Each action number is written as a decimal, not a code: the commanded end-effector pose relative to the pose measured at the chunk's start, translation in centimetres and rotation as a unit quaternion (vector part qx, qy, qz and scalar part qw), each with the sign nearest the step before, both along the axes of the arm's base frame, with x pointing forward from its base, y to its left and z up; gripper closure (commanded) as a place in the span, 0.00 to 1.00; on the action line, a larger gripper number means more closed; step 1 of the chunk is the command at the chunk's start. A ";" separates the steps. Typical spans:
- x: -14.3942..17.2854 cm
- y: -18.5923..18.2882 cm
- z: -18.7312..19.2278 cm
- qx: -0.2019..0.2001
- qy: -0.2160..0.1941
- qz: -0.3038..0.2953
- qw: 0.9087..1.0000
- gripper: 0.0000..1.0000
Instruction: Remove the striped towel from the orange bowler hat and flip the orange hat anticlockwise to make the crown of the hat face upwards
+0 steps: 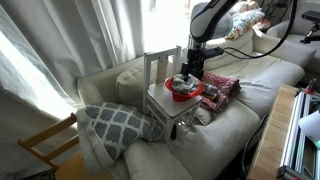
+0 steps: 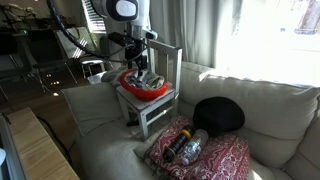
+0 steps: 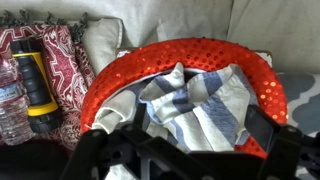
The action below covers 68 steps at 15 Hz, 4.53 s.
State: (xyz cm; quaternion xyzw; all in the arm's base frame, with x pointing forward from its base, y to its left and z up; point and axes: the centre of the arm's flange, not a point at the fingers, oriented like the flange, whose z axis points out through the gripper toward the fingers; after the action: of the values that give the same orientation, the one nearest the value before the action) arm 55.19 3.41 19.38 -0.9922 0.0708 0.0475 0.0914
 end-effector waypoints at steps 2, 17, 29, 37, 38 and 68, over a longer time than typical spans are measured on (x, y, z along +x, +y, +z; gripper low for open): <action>1.5 0.3 -2.0 0.040 0.000 -0.039 0.998 0.00; 3.1 1.8 -4.6 0.079 -0.016 -0.096 0.992 0.62; 3.5 1.3 3.3 0.043 -0.007 -0.103 0.994 0.98; 3.3 2.2 12.2 0.018 0.025 -0.061 0.998 0.98; 3.3 2.1 13.6 0.014 0.022 -0.060 0.998 0.98; 11.7 -2.3 15.3 0.010 -0.097 -0.159 0.982 0.98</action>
State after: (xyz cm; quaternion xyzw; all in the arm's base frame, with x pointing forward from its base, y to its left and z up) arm 67.98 1.26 37.35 -0.9685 0.1972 -0.0935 0.1201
